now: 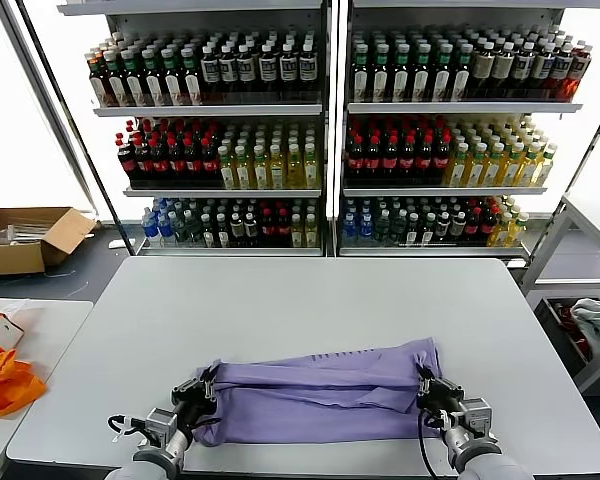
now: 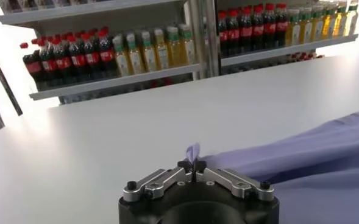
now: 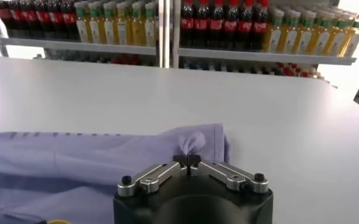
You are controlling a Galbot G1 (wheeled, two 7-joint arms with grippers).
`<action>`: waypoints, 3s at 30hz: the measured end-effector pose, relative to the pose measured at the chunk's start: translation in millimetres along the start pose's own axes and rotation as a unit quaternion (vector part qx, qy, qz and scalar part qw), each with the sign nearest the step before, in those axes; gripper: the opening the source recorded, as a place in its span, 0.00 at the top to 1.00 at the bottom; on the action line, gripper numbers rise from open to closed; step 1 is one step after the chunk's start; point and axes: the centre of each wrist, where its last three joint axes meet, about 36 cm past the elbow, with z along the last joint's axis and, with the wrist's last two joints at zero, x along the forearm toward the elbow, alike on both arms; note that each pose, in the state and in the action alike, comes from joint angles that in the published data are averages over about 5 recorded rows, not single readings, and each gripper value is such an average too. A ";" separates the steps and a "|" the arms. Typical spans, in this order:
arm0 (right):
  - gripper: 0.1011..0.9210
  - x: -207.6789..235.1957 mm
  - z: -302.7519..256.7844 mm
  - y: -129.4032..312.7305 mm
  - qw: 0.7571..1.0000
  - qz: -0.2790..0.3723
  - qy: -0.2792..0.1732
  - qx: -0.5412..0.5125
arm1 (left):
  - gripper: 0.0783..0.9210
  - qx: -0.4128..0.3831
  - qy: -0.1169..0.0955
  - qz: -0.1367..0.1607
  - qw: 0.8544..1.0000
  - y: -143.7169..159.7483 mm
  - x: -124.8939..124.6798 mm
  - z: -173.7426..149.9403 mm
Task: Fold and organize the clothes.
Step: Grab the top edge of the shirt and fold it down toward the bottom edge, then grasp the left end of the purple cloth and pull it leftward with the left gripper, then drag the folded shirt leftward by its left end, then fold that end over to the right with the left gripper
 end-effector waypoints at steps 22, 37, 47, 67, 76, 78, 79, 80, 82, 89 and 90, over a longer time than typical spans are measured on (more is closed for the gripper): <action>0.32 20.5 -6.3 0.6 0.997 0.029 -0.024 0.064 | 0.24 -0.031 -0.026 -0.044 0.998 -2.7 13.5 -18.7; 0.12 41.1 -39.4 -2.6 0.994 0.041 -0.082 0.060 | 0.12 0.021 0.003 -0.061 0.998 -2.8 21.4 -18.2; 0.12 44.5 -47.2 -1.9 0.993 0.037 -0.099 0.054 | 0.39 0.090 0.036 -0.045 0.994 -8.0 18.8 -8.4; 0.12 32.1 -56.6 -7.1 0.992 0.031 -0.112 0.043 | 0.98 0.114 0.053 -0.010 0.992 -17.5 22.5 3.9; 0.12 23.6 -61.0 -9.1 0.992 0.027 -0.117 0.042 | 0.98 0.098 0.040 -0.031 0.994 -3.7 20.4 7.2; 0.12 21.4 -62.6 -10.6 0.992 0.028 -0.118 0.042 | 0.98 0.093 0.036 -0.039 0.994 3.9 21.8 5.5; 0.12 20.1 -63.7 -11.5 0.992 0.028 -0.119 0.043 | 0.98 0.090 0.034 -0.044 0.994 8.5 22.9 4.2; 0.12 19.0 -65.0 -12.3 0.991 0.028 -0.121 0.043 | 0.98 0.086 0.031 -0.049 0.995 13.7 24.3 2.5; 0.12 17.1 -68.4 -13.6 0.991 0.029 -0.125 0.044 | 0.98 0.077 0.024 -0.061 0.995 26.0 27.5 -2.1; 0.12 13.3 -76.3 -14.5 0.989 0.028 -0.137 0.044 | 0.98 0.037 0.007 -0.121 0.992 87.7 42.4 -18.1; 0.12 12.8 -76.4 -14.1 0.989 0.028 -0.138 0.043 | 0.98 0.031 0.006 -0.132 0.991 98.5 45.2 -19.9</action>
